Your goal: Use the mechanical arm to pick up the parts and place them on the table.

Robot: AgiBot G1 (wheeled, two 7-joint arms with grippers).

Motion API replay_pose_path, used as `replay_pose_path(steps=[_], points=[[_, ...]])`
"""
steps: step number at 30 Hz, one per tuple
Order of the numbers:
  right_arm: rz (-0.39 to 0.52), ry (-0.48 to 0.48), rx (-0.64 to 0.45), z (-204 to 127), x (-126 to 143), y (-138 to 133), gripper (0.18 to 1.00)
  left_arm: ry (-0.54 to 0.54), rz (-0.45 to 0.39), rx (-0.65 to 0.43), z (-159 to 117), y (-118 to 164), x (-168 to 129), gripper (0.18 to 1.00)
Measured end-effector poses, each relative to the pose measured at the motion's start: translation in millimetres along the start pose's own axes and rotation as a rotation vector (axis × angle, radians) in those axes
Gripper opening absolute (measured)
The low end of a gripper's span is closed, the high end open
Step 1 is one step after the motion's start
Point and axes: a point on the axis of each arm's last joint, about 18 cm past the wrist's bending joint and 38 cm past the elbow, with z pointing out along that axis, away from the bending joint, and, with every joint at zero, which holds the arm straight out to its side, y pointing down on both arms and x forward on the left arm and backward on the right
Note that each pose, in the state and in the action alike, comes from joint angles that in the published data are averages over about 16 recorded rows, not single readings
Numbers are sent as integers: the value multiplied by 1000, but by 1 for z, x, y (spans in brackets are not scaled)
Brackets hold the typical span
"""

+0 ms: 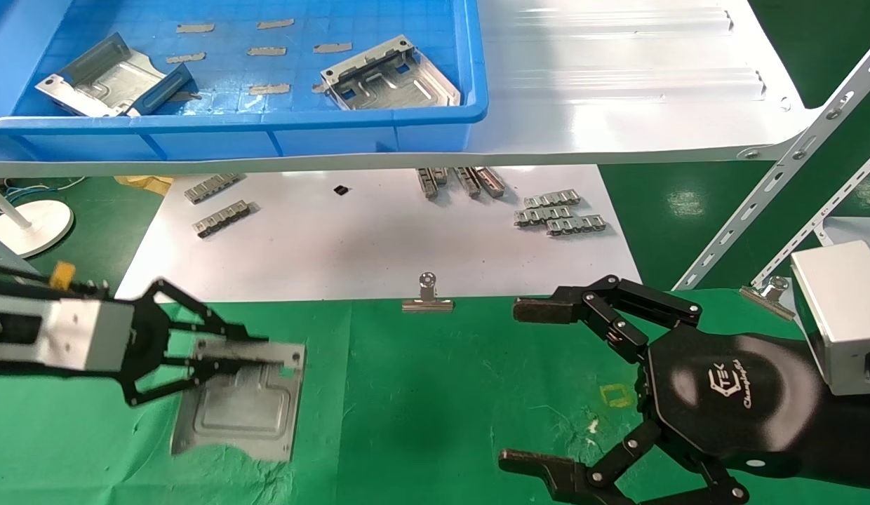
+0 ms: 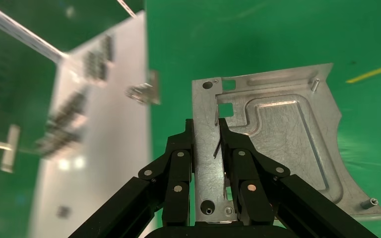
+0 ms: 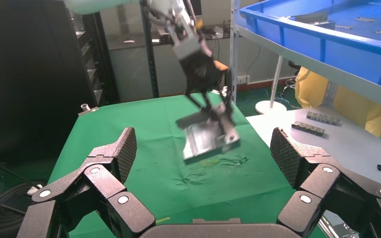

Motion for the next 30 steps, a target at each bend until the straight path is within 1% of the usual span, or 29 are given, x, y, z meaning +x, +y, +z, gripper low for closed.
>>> replay_pose_path(steps=[7,14,18,23,30], points=[[0,0,0,0,0,0,1000,1,-43,-61,12,41,24,269],[0,0,0,0,0,0,1000,-15,-66,-101,19,65,35,272],[0,0,0,0,0,0,1000,-19,-88,-102,23,70,38,279],[0,0,0,0,0,0,1000,-23,-112,-87,25,70,38,301],[0,0,0,0,0,0,1000,-74,-193,-35,22,64,32,374]])
